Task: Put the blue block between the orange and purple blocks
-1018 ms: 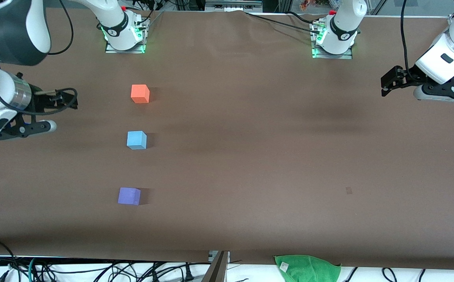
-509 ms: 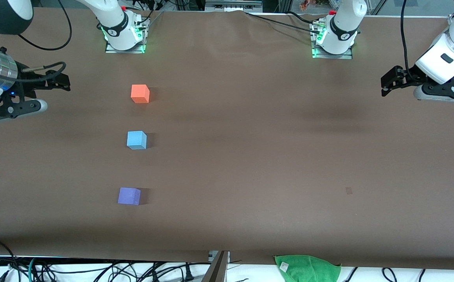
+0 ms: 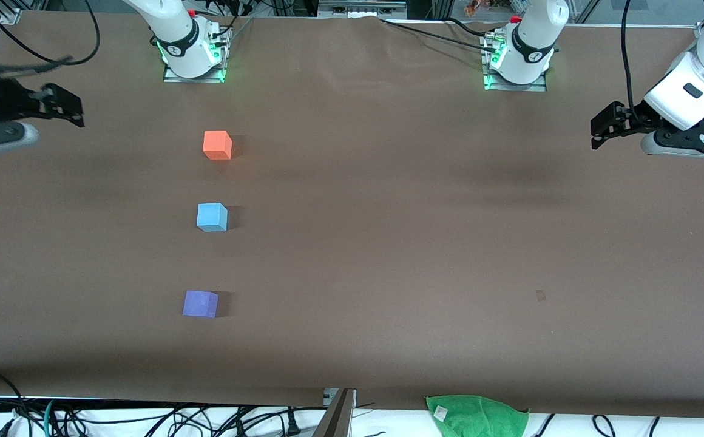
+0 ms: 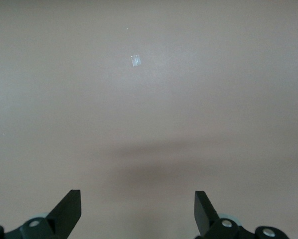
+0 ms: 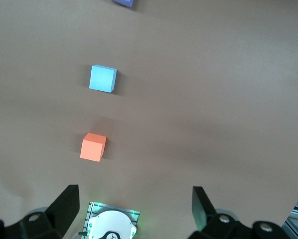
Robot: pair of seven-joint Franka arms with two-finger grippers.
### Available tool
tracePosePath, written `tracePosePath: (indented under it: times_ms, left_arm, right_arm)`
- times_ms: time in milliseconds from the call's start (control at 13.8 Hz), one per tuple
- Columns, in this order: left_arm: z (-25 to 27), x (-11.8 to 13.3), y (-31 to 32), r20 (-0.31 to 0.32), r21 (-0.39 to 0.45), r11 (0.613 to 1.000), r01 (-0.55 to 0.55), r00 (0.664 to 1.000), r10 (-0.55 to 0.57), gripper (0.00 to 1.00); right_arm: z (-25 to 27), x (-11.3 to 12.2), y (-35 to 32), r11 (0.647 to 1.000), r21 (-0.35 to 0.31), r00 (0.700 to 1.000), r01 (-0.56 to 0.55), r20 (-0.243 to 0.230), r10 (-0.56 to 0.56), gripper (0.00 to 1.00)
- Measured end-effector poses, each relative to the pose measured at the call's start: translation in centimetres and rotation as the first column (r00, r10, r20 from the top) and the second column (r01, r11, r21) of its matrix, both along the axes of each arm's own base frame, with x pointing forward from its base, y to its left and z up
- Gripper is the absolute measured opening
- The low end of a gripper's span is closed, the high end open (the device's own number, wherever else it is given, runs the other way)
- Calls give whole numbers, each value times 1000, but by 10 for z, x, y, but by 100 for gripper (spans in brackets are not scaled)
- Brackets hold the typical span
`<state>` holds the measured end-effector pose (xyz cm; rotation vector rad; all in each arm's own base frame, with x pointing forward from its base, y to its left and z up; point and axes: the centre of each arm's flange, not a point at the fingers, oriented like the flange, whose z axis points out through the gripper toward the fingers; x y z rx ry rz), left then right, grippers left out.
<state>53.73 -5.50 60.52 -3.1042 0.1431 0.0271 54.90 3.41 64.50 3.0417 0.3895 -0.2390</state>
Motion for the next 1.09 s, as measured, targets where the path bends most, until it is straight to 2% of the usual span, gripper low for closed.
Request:
tracePosePath:
  times_ms: [145,436,655,1091]
  left_arm:
    - [0,0,0,0,0,1000,0,1000,0,100]
    - [0,0,0,0,0,1000,0,1000,0,100]
    - [0,0,0,0,0,1000,0,1000,0,100]
    - [0,0,0,0,0,1000,0,1000,0,100]
  right_arm:
    - [2,-12,-10,1000,3,1000,14,-4,-14,100]
    - [-11,-21,-6,999,-7,998,47,-44,-47,100]
    - [-13,-24,2,996,-17,996,82,-46,-83,100]
    - [-15,-22,1,996,-18,995,86,-47,-86,100]
